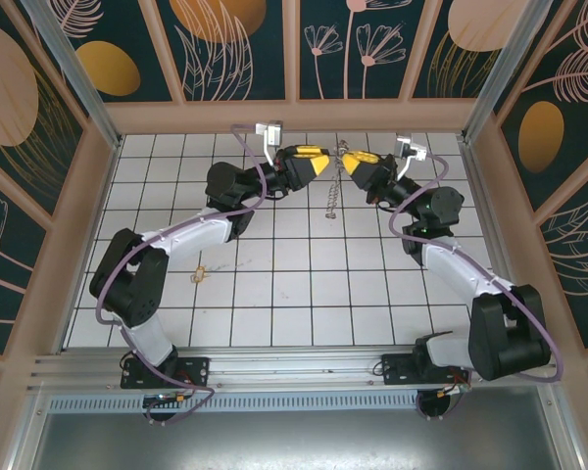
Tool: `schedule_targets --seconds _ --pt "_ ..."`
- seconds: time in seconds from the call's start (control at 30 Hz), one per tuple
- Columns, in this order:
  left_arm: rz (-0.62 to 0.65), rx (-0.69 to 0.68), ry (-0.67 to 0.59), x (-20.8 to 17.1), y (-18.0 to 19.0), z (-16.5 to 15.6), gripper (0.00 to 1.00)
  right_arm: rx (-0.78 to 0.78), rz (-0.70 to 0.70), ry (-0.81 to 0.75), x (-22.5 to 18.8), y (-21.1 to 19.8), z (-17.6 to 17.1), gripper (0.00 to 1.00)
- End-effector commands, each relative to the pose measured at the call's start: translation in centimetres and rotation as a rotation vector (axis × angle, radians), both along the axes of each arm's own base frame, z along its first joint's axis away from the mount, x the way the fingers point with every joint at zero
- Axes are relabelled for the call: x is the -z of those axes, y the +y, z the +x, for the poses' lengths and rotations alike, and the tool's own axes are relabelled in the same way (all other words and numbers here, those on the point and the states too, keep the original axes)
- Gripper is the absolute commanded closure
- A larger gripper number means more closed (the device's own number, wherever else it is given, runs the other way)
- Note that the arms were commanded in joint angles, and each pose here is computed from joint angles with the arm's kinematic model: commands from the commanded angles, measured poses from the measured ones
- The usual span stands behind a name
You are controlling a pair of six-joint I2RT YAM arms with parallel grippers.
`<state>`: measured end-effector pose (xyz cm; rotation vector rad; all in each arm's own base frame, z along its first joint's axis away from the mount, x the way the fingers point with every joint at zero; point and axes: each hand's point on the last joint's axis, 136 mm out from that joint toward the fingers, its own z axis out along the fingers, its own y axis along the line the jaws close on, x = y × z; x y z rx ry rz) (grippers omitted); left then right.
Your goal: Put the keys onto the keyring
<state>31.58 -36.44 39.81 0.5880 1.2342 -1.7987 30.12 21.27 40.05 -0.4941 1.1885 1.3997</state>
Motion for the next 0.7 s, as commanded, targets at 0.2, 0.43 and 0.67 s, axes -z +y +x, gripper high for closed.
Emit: schedule_targets --seconds 0.2,0.43,0.67 --pt "-0.059 0.038 -0.058 -1.9 0.1 -0.7 0.60 -0.029 0.051 -0.108 -2.7 0.7 -1.0 1.00" --pt "-0.058 0.041 -0.054 -1.8 0.0 -0.5 0.64 -0.036 0.049 -0.092 -2.2 1.0 -0.9 1.00" --pt "-0.052 0.046 -0.037 -1.2 -0.2 -0.4 0.72 -0.035 0.050 -0.085 -2.1 1.0 -0.7 1.00"
